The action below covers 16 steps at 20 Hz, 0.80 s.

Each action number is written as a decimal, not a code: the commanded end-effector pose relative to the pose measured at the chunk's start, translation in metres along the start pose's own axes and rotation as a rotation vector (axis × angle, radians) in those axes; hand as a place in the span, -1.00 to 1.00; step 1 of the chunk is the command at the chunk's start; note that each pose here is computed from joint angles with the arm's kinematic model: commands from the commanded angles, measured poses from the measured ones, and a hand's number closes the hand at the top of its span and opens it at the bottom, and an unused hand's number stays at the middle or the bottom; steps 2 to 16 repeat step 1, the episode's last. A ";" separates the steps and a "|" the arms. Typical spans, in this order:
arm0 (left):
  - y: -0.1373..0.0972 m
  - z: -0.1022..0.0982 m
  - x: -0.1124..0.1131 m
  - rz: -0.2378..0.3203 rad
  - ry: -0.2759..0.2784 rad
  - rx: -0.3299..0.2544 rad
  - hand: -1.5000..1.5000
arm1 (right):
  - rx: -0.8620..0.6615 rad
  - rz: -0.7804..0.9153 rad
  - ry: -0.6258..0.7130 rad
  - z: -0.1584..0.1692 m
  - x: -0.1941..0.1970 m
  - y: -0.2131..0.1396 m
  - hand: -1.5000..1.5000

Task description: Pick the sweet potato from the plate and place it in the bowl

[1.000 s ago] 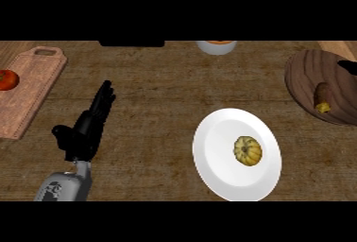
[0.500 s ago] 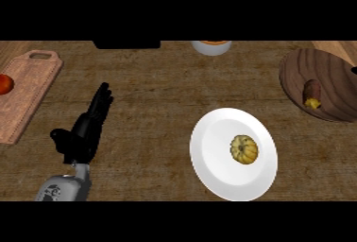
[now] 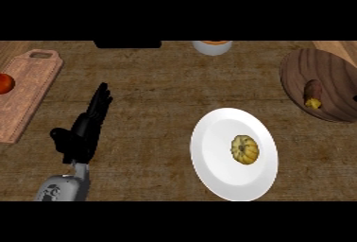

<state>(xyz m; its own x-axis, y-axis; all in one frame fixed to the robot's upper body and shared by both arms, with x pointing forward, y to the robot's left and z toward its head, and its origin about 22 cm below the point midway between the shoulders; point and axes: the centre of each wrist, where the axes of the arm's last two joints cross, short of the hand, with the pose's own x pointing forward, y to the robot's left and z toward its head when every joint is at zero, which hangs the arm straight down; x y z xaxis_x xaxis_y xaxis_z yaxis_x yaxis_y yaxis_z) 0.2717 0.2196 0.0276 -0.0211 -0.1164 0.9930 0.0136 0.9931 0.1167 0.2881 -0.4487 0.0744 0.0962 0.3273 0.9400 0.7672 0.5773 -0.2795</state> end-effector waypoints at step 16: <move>-0.001 0.015 0.011 -0.011 -0.013 -0.025 0.00 | 0.014 0.018 0.019 0.034 -0.014 -0.018 -1.00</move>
